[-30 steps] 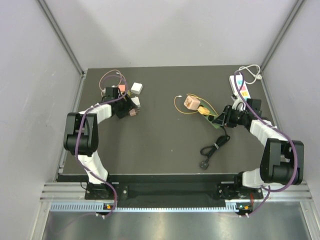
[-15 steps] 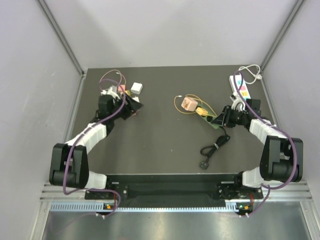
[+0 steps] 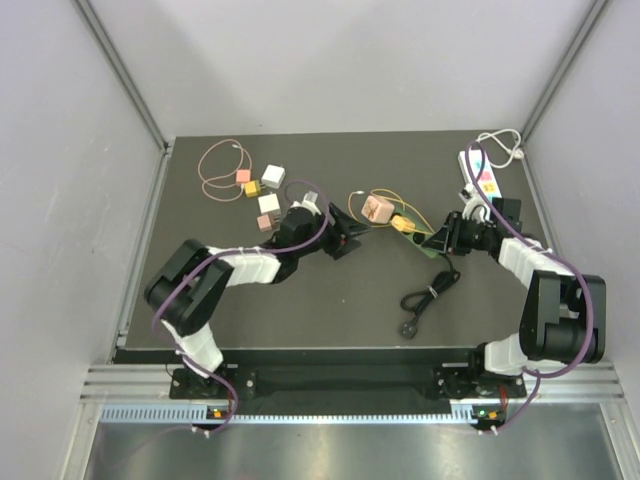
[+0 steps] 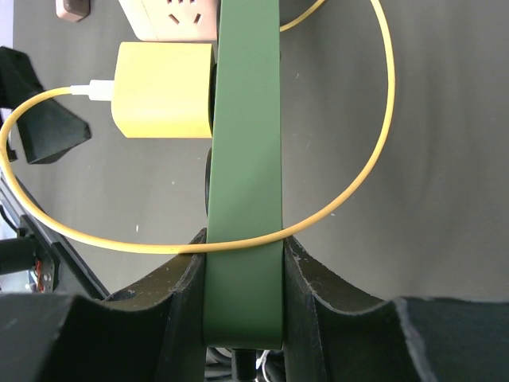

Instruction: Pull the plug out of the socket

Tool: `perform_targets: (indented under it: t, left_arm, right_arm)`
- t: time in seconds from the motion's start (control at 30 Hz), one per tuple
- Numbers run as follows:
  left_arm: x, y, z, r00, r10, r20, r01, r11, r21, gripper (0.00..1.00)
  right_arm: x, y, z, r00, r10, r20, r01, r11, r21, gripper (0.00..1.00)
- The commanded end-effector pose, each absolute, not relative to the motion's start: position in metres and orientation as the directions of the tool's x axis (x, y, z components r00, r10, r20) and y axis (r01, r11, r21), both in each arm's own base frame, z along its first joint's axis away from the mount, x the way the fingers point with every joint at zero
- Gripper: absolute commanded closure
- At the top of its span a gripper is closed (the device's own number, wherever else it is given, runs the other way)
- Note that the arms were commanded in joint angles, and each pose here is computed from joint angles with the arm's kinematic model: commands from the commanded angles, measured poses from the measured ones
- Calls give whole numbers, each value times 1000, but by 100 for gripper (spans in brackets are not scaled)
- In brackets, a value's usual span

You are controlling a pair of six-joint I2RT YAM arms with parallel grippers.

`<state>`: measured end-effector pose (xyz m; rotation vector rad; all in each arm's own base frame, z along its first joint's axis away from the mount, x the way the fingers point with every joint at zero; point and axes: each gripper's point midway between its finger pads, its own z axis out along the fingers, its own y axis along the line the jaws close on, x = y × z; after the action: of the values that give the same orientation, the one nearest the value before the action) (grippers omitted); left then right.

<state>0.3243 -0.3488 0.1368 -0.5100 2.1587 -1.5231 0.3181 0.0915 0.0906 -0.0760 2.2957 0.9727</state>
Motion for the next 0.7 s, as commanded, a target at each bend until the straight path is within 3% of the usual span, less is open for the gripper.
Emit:
perform_targets:
  t: [0.0,0.17,0.67]
  left_arm:
    - [353,-371,172,-768,-636,-68,-43,157,-987,28]
    - [364,-399,171,-768,-640,9,-83,86,-993,29]
    - [399,-428,156,-755,-648,-99,-87,249,-965,28]
  right_arm:
    - [333,93,119,-709,157,-687,-418,692,589,100]
    - [333,94,120,-707,155,-691,-422,691,587,100]
    - [333,96,122,-698,140,-703,-438,692,573,100]
